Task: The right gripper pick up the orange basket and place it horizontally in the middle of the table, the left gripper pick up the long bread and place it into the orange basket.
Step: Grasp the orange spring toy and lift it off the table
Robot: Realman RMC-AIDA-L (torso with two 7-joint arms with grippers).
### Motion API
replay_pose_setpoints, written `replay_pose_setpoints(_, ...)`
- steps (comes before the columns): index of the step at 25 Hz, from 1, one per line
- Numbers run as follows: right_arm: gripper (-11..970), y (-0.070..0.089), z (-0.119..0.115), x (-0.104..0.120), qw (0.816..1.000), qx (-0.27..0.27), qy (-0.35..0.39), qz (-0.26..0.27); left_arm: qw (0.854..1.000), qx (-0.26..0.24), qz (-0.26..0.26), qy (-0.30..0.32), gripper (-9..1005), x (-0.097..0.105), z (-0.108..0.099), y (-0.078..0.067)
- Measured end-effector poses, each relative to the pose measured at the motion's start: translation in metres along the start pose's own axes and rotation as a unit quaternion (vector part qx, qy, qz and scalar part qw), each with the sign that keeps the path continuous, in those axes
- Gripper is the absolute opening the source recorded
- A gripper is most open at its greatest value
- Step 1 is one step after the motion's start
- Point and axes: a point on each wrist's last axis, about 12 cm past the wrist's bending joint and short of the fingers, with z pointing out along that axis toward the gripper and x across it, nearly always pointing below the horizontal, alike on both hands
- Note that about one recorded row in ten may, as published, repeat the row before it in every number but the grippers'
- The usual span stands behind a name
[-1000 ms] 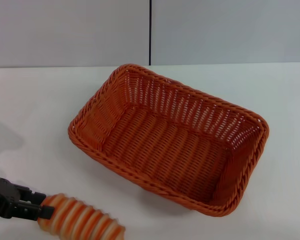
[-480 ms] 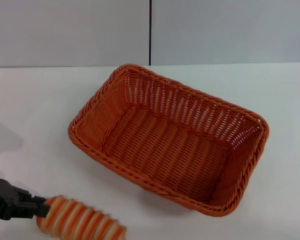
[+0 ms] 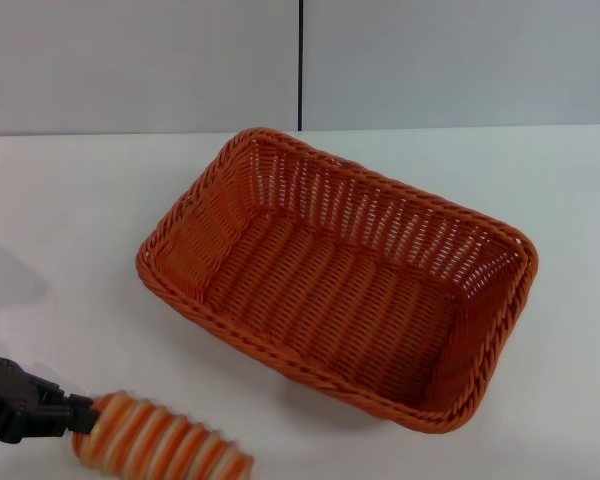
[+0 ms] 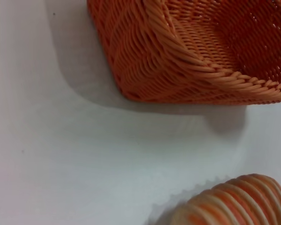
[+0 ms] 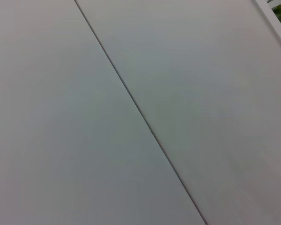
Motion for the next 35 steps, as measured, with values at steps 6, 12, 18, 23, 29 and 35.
replay_pose_setpoints(6, 681, 0.0, 0.0, 0.0, 1.0, 0.001, -0.001, 0.0, 1.0, 0.0, 0.004, 0.0, 169, 0.0, 0.0, 0.0)
replay_pose_setpoints(12, 682, 0.0, 0.0, 0.0, 1.0, 0.001, -0.002, 0.001, 1.0, -0.001, 0.004, -0.002, 124, 0.0, -0.002, 0.0)
replay_pose_setpoints(18, 682, 0.0, 0.001, 0.0, 1.0, 0.001, -0.002, 0.001, 1.0, 0.004, 0.005, -0.002, 58, -0.001, -0.002, -0.001)
replay_pose_setpoints(23, 682, 0.002, 0.0, 0.002, 1.0, 0.0, -0.003, 0.007, 1.0, 0.017, 0.014, 0.0, 43, -0.002, 0.0, -0.004)
replay_pose_setpoints(29, 682, 0.003, -0.001, 0.003, 1.0, 0.0, -0.003, 0.01, 0.999, 0.042, 0.028, -0.009, 38, -0.005, -0.001, -0.01)
replay_pose_setpoints(35, 681, 0.004, -0.001, 0.005, 1.0, 0.0, 0.001, 0.013, 0.989, 0.079, 0.07, -0.102, 34, -0.022, -0.017, -0.02)
